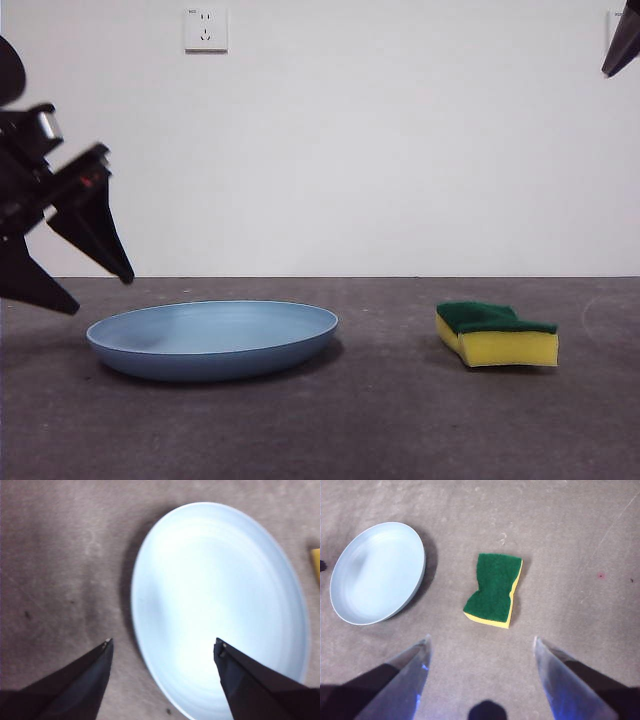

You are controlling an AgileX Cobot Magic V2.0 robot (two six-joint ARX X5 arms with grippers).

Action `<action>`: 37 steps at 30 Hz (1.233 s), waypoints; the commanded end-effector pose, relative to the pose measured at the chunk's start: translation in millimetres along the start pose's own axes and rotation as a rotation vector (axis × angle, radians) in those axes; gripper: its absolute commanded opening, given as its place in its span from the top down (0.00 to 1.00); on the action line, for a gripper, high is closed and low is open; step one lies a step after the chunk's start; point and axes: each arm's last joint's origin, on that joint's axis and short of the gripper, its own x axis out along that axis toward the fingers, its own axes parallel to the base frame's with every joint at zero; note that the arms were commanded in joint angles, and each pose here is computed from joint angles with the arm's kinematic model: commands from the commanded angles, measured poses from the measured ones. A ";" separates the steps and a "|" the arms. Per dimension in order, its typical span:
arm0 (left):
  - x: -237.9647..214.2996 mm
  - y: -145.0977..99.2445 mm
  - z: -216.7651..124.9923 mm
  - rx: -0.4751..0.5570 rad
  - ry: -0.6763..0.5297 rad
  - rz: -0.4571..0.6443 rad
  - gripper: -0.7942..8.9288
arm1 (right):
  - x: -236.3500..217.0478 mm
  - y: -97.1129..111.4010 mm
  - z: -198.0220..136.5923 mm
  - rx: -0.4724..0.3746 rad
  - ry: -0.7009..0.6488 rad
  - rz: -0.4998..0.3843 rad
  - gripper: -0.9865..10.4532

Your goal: Pick up the plate,pick up the cloth,clean the plate with the cloth

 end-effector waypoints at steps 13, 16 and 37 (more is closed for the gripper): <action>39.9 4.6 8.8 -0.011 0.095 0.071 0.57 | 0.1 0.2 1.0 -0.012 -0.006 0.002 0.61; 45.3 7.0 6.1 -0.018 0.116 0.073 0.57 | 0.1 0.2 1.0 -0.019 -0.006 0.001 0.61; 23.5 -15.6 17.5 0.077 0.042 0.045 0.93 | 35.3 -0.1 14.1 -0.044 0.053 0.020 0.61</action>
